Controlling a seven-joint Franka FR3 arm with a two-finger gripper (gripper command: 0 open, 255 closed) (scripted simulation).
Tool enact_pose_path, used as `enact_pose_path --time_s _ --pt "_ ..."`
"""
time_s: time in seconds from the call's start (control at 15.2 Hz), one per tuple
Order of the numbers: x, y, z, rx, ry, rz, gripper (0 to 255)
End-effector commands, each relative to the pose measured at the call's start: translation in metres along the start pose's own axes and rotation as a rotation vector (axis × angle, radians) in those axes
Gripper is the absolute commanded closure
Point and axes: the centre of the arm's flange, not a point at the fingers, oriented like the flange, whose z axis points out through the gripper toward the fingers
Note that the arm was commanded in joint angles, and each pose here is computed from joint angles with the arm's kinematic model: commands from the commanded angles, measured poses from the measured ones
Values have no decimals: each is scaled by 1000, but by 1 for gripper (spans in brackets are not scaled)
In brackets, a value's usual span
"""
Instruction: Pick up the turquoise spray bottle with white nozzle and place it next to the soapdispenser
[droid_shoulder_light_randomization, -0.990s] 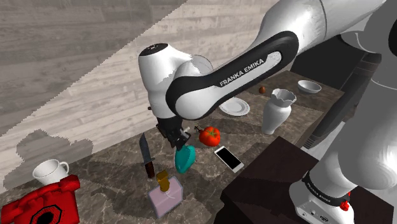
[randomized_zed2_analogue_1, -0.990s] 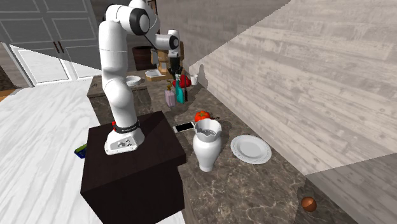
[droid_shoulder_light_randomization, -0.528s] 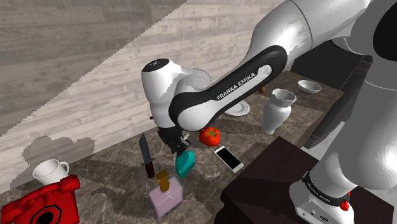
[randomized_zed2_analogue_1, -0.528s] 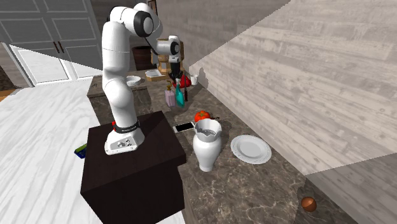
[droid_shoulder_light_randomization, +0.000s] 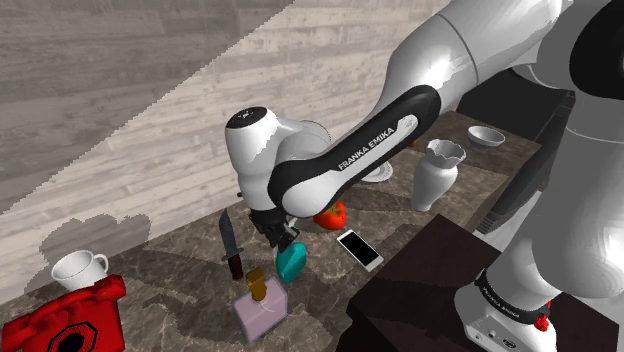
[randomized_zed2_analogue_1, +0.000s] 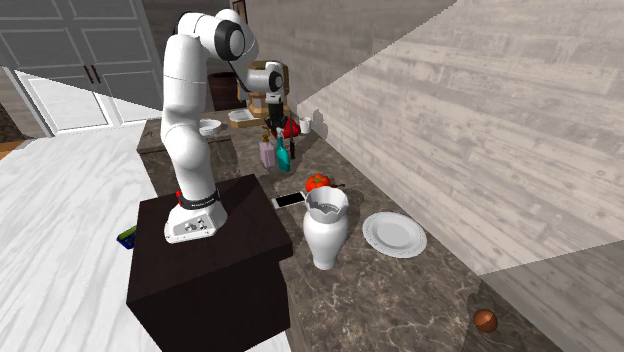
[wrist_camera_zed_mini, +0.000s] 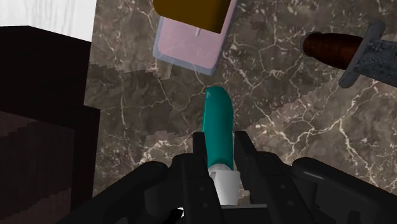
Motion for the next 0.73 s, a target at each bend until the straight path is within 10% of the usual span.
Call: enact_pose_path --time_s 0.0,0.2,0.26,0.66 --pt "0 0 0 0 0 0 255" --pt "0 0 0 0 0 0 255" --pt "0 0 0 0 0 0 0" --pt "0 0 -13 0 0 0 0"
